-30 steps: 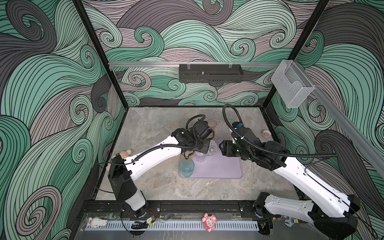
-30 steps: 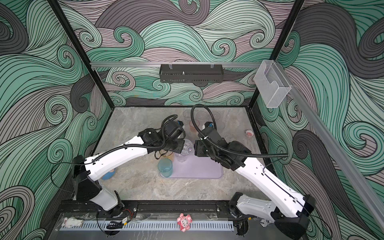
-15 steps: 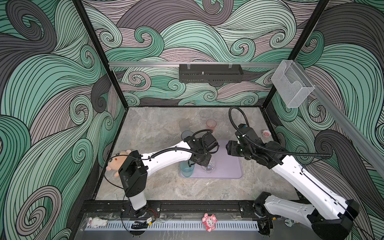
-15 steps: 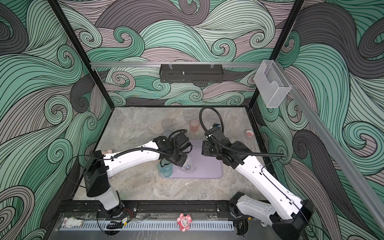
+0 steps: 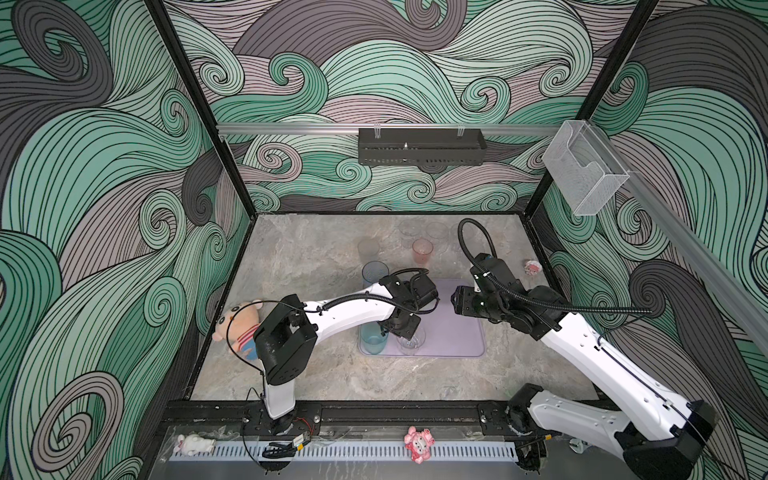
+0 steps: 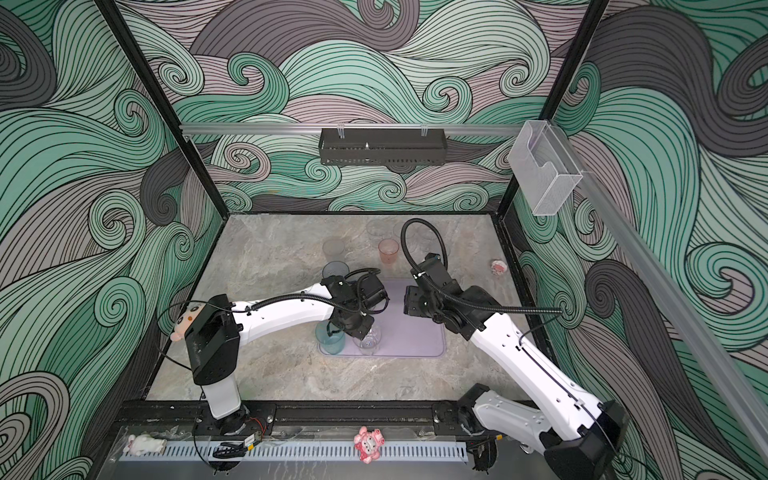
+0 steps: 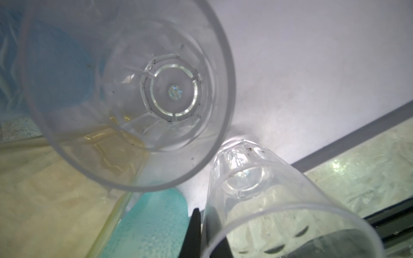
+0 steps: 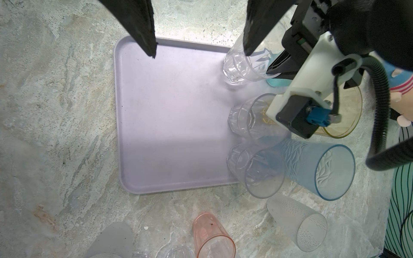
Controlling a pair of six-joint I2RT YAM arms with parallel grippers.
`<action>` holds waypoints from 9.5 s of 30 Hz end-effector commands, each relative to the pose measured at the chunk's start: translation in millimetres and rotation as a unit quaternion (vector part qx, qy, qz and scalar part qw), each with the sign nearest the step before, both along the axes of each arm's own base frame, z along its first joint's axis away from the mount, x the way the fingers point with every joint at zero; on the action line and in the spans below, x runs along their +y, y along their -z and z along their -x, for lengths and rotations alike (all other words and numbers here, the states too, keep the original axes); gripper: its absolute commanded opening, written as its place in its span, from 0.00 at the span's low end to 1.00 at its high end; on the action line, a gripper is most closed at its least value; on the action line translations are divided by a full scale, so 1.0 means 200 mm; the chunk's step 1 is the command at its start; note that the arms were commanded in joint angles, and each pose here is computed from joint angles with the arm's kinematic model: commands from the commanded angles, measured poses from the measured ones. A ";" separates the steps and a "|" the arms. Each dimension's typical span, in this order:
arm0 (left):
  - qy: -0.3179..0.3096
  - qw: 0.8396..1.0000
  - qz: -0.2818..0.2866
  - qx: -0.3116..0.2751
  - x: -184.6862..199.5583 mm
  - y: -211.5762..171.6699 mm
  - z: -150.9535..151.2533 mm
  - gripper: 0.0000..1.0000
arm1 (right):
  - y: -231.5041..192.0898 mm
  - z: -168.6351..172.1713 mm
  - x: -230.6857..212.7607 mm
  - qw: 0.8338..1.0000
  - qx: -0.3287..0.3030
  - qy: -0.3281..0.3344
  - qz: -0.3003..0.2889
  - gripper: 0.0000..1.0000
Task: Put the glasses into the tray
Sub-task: 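Lower the clear glass onto the tray beside the teal cup and open the left gripper, then raise and draw the left gripper back from the tray, then reach the right gripper to a clear glass beyond the tray near the pink cup, then close the right gripper on the clear glass and lift it, then carry the glass over the tray, lower it at the far corner, open right gripper, then draw the right gripper back to another clear glass beyond the tray, then lower the right gripper around the clear glass and close, then lift the clear glass with the right gripper and carry it over the tray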
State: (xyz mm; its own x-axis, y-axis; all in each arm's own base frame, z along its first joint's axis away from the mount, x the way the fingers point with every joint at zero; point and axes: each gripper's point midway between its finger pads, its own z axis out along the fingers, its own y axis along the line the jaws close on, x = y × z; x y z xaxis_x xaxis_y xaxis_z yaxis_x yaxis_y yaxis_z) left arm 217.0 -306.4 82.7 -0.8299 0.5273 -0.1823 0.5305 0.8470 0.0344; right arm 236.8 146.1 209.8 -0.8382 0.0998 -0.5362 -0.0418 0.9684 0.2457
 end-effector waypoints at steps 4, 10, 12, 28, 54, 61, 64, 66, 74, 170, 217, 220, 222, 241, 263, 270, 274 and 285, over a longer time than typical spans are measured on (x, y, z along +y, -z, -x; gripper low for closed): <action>0.017 0.999 -0.041 -0.008 0.04 0.01 -0.02 0.02 | 0.04 0.01 -0.01 1.000 0.003 -0.002 -0.002 0.62; 0.021 0.999 -0.040 -0.016 0.04 -0.04 -0.03 0.15 | 0.05 0.01 -0.01 1.000 0.006 -0.002 0.000 0.62; 0.020 0.999 -0.037 -0.020 0.03 -0.08 -0.04 0.21 | 0.06 0.01 -0.02 1.000 0.006 0.000 0.000 0.62; 0.019 0.995 0.048 -0.090 0.03 -0.56 -0.09 0.32 | 0.39 0.10 0.18 0.996 0.080 -0.035 -0.023 0.59; -0.177 0.953 0.083 -0.233 0.90 -0.66 -0.40 0.36 | 0.64 0.12 0.42 0.986 0.138 -0.095 0.023 0.59; -0.252 0.925 0.160 -0.234 0.99 -0.64 -0.49 0.46 | 0.45 -0.13 0.21 0.993 0.103 -0.046 0.019 0.59; -0.268 0.913 0.195 -0.238 0.99 -0.64 -0.53 0.51 | 0.35 -0.28 0.14 0.996 0.085 -0.020 0.008 0.59; -0.282 0.906 0.206 -0.241 1.01 -0.63 -0.55 0.54 | 0.30 -0.38 0.12 0.997 0.074 -0.005 0.004 0.59; -0.302 0.901 0.228 -0.212 1.04 -0.53 -0.61 0.60 | 0.22 -0.81 0.06 0.997 0.042 0.067 -0.022 0.60; -0.077 0.897 0.336 -0.278 0.55 -0.73 -0.21 0.54 | 0.23 -0.50 0.03 0.988 0.066 -0.035 0.136 0.01; -0.257 0.925 0.161 -0.231 1.08 -0.69 -0.55 0.56 | 0.06 -0.89 -0.07 0.998 0.024 0.056 -0.002 0.52; -0.284 0.912 0.193 -0.222 1.07 -0.66 -0.62 0.57 | 0.08 -1.01 -0.14 0.996 0.019 0.088 -0.007 0.54; -0.292 0.903 0.222 -0.223 1.03 -0.64 -0.67 0.57 | 0.10 -1.11 -0.16 0.994 0.023 0.100 -0.019 0.55; -0.265 0.911 0.261 -0.179 0.90 -0.36 -0.72 0.55 | 0.47 -1.62 -0.54 0.981 0.069 0.175 0.051 0.56; -0.292 0.913 0.257 -0.125 0.86 -0.21 -0.77 0.57 | 0.65 -1.70 -0.55 0.980 0.084 0.173 0.054 0.21; -0.293 0.912 0.257 -0.131 0.87 -0.23 -0.76 0.56 | 0.50 -1.71 -0.49 0.984 0.060 0.161 0.043 0.07; -0.291 0.911 0.256 -0.142 0.88 -0.26 -0.76 0.56 | 0.33 -1.66 -0.44 0.987 0.035 0.153 0.040 0.06; -0.267 0.898 0.246 -0.248 0.93 -0.58 -0.76 0.54 | 0.01 -1.28 -0.23 0.994 -0.005 0.105 0.024 0.06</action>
State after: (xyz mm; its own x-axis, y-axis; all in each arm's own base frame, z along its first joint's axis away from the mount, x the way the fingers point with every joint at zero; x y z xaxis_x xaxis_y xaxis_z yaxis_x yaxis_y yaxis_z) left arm 368.0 -121.9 166.7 -0.7552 -0.1935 -0.6263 0.0403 0.9399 -0.3390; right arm 507.1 94.7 187.1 -0.8183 0.2507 -0.5172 0.1847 0.9668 0.1764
